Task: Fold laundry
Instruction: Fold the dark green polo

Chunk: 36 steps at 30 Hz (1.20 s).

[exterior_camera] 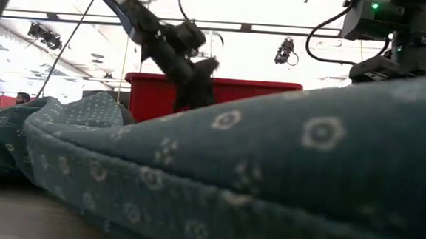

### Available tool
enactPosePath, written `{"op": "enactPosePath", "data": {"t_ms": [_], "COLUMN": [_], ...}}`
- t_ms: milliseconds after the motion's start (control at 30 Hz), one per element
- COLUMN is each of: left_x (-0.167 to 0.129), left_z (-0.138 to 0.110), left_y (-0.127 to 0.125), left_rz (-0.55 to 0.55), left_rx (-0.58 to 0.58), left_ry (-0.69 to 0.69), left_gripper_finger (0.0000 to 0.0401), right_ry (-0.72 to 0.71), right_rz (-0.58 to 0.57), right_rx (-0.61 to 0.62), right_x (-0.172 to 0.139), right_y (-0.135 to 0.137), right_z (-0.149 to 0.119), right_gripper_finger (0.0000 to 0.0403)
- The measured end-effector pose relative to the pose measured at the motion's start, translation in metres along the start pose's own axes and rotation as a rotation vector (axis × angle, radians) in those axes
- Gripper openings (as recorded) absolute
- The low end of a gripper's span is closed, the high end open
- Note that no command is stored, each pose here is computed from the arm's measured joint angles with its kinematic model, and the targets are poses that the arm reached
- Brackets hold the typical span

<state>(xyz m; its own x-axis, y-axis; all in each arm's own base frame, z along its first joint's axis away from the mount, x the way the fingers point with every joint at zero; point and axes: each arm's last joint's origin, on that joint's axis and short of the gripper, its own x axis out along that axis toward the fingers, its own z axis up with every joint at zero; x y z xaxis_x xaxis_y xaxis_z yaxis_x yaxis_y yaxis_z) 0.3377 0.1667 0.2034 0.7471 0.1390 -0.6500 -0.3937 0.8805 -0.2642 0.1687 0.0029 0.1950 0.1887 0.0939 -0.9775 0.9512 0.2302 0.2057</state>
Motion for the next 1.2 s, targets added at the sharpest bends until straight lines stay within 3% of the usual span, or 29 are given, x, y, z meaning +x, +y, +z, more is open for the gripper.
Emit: {"op": "enactPosePath", "data": {"t_ms": [133,233,333,533,667,800,1000,1200], "left_x": [0.03,0.037,0.028,0.004,-0.009,-0.016,-0.018,-0.019], "left_z": [-0.028,-0.047,-0.056,-0.069,-0.066,-0.056,-0.057,-0.058], "left_y": [0.009,0.02,0.029,0.04,0.037,0.034,0.034,0.034], "left_rz": [0.067,0.205,0.328,0.445,0.447,0.441,0.446,0.443], "left_rx": [-0.028,-0.098,-0.132,-0.141,-0.13,-0.136,-0.142,-0.128], "left_ry": [0.166,0.304,0.421,0.634,0.636,0.556,0.574,0.594], "left_gripper_finger": [0.0118,0.0115,0.0114,0.0114,0.0114,0.0114,0.0114,0.0114], "right_ry": [-0.04,-0.09,-0.148,-0.14,-0.168,-0.199,-0.22,-0.325], "right_rz": [-0.053,-0.147,-0.249,-0.264,-0.275,-0.251,-0.4,-0.518], "right_rx": [-0.001,0.01,0.021,0.015,0.012,-0.003,0.062,0.166], "right_x": [0.0,-0.001,-0.002,0.006,0.02,0.04,0.067,0.058], "right_y": [-0.004,-0.012,-0.02,-0.015,-0.006,0.007,0.003,-0.017], "right_z": [0.0,0.0,0.0,0.007,0.014,0.033,0.068,0.11], "right_gripper_finger": [0.0011,0.001,0.0009,0.0009,0.0009,0.0008,0.0008,0.001]}}
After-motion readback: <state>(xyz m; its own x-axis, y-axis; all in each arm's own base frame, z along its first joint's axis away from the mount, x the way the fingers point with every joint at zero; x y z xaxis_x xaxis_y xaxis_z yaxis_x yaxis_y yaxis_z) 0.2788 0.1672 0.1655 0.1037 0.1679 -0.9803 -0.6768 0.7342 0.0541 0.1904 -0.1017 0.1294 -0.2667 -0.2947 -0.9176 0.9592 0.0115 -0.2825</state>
